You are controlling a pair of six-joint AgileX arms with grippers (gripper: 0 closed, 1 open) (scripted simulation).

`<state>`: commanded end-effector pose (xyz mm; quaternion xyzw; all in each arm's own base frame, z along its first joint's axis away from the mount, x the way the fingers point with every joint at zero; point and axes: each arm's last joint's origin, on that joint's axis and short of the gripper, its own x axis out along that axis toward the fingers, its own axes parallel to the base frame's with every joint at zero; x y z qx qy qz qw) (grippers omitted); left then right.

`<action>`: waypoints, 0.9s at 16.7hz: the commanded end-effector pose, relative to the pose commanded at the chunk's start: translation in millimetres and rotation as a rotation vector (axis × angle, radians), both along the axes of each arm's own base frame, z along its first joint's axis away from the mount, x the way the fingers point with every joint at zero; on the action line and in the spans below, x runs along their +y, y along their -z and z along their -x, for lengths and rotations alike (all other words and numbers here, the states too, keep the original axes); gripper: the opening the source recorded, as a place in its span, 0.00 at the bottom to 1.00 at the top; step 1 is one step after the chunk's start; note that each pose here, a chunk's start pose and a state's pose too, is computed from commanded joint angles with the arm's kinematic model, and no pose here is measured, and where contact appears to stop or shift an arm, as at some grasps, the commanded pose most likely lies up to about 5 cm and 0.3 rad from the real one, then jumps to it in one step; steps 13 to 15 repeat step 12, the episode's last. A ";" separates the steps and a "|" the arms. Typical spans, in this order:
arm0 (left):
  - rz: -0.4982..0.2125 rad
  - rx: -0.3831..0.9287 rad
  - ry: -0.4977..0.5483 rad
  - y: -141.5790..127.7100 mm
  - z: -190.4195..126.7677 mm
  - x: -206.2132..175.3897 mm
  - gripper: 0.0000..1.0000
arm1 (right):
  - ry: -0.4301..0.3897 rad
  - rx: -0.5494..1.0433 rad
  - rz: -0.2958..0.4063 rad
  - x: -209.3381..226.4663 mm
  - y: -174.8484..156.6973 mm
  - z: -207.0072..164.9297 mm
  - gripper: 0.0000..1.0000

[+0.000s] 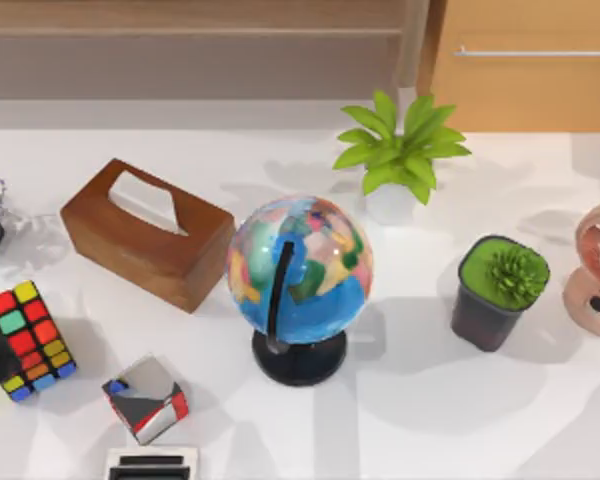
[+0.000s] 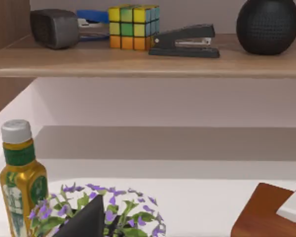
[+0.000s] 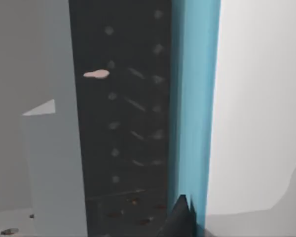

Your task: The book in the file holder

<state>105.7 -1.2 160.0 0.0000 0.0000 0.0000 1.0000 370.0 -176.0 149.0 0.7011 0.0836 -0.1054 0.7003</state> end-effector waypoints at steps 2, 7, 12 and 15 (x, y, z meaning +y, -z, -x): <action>0.000 0.000 0.000 0.0 0.0 0.0 1.00 | 0.000 0.000 0.000 0.0 0.0 0.0 0.68; 0.000 0.000 0.000 0.0 0.0 0.0 1.00 | 0.000 0.000 0.000 0.0 0.0 0.0 1.00; 0.000 0.000 0.000 0.0 0.0 0.0 1.00 | 0.000 0.000 0.000 0.0 0.0 0.0 1.00; 0.000 0.000 0.000 0.0 0.0 0.0 1.00 | 0.000 0.000 0.000 0.0 0.0 0.0 1.00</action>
